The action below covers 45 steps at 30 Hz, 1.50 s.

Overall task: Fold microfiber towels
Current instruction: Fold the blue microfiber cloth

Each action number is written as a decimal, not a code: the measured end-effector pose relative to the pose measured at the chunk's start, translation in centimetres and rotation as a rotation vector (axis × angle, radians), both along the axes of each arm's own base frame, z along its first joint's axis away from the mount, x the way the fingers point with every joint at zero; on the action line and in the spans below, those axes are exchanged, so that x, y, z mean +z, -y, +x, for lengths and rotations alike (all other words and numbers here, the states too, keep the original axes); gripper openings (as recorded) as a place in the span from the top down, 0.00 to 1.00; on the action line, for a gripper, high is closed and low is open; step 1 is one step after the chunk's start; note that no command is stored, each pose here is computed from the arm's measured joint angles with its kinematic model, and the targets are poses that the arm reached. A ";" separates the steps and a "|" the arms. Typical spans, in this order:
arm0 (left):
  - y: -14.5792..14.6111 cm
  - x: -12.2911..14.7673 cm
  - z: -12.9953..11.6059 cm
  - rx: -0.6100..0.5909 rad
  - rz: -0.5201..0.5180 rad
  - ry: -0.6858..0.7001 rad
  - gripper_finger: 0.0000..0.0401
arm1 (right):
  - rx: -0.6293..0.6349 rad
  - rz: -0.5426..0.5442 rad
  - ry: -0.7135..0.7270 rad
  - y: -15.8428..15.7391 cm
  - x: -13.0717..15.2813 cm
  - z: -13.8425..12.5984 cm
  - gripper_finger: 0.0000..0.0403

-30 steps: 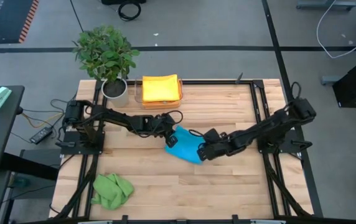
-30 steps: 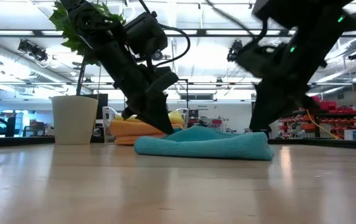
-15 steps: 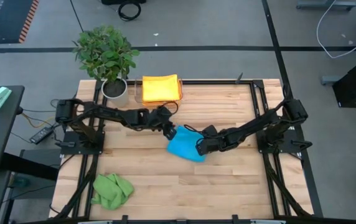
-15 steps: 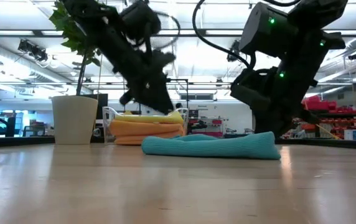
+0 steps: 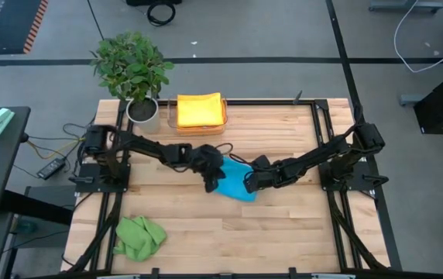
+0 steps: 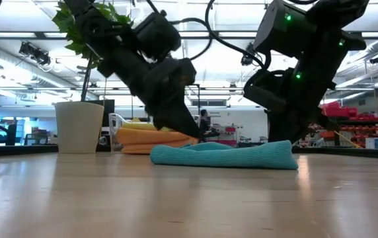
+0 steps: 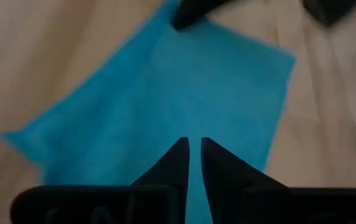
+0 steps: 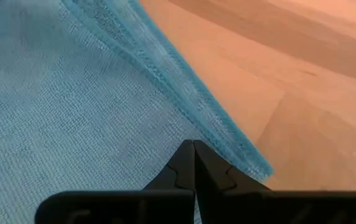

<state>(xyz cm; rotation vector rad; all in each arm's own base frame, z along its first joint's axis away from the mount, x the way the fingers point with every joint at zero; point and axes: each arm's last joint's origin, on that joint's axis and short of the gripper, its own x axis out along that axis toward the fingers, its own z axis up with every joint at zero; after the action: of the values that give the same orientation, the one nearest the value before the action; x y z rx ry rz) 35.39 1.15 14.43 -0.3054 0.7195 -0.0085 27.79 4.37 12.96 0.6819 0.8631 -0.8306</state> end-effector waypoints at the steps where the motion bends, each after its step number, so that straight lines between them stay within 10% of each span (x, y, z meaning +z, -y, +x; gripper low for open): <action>1: 0.2 -0.4 0.1 -0.030 0.017 -0.003 0.89 | 0.002 0.005 -0.001 0.0 0.0 0.0 0.99; 23: -5.4 -2.7 1.9 0.354 -0.011 0.018 0.97 | 0.036 0.009 -0.068 0.0 0.2 -0.7 0.99; 34: -4.2 5.4 0.5 0.253 -0.038 0.207 0.95 | -0.013 0.008 0.045 0.2 5.1 -3.0 0.99; 45: -1.4 -0.9 2.0 0.117 -0.035 0.040 0.95 | 0.118 0.130 0.176 -3.2 3.0 -0.3 0.99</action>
<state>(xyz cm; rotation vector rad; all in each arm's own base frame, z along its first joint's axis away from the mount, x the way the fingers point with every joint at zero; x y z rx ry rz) 37.42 2.54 13.50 -0.3792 0.6614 0.0842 27.48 7.59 15.96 0.7982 0.7947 -0.6027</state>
